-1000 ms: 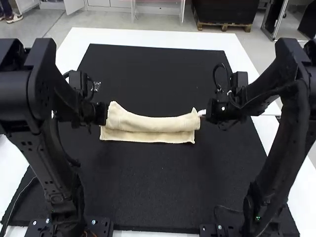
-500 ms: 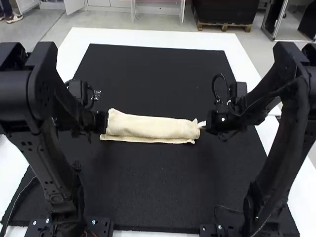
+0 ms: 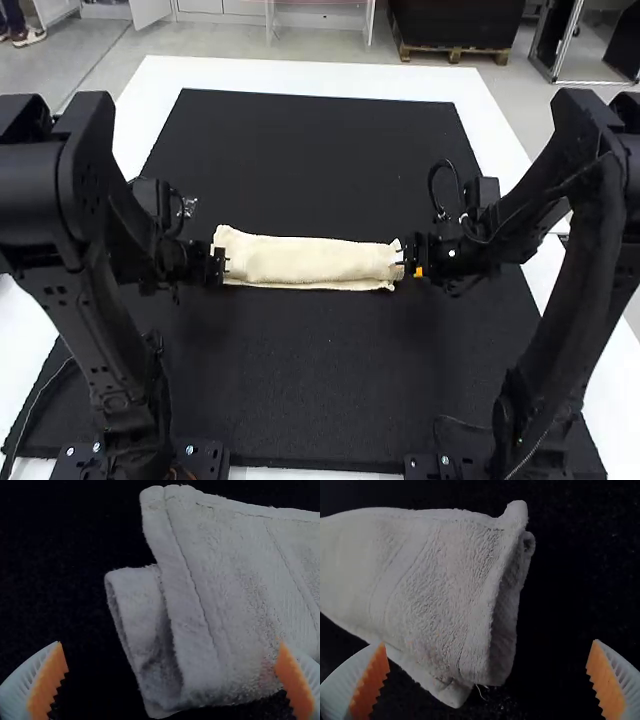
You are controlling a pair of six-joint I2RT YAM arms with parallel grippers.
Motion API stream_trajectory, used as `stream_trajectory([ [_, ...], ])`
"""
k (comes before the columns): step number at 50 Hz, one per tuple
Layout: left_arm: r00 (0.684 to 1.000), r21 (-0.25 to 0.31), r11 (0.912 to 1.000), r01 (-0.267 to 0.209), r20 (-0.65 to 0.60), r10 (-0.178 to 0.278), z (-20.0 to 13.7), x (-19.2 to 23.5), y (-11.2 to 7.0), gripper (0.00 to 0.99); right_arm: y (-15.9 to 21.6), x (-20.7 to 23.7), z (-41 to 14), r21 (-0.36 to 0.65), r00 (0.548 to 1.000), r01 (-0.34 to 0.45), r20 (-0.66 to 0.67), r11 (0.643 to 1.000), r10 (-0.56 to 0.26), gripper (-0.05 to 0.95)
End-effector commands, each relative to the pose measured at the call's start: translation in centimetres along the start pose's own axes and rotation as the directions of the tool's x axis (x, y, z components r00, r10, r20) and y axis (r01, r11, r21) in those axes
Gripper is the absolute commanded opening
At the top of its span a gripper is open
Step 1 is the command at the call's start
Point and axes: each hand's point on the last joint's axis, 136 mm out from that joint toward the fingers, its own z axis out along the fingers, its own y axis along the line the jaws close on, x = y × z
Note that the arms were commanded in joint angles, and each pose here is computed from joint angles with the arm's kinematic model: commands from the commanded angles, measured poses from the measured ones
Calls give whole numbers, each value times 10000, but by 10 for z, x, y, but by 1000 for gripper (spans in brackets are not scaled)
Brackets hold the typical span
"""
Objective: Fold the towel.
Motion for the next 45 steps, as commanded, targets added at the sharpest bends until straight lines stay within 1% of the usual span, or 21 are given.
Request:
stream_trajectory([
  [1,9988,-165,9998,133,481,-125,-7,-11,12,972,1,-10,-6,154,9989,312,348,9994,-317,913],
  [9,9932,-659,9965,511,1075,-438,-18,-22,37,972,9,-8,-1,39,9986,480,238,9988,-481,913],
  [15,9894,-726,9953,642,1349,-540,-23,-27,45,970,17,-11,4,21,9974,669,260,9978,-669,911],
  [22,9878,-678,9956,640,1464,-536,-26,-31,44,970,26,-16,10,-106,9966,708,430,9974,-703,910],
  [28,9862,-642,9957,674,1556,-567,-28,-34,43,970,31,-14,16,-167,9967,756,315,9970,-750,910],
  [45,9806,-574,9966,600,1899,-481,-37,-47,40,970,23,-13,29,-36,9970,740,251,9973,-739,908],
])
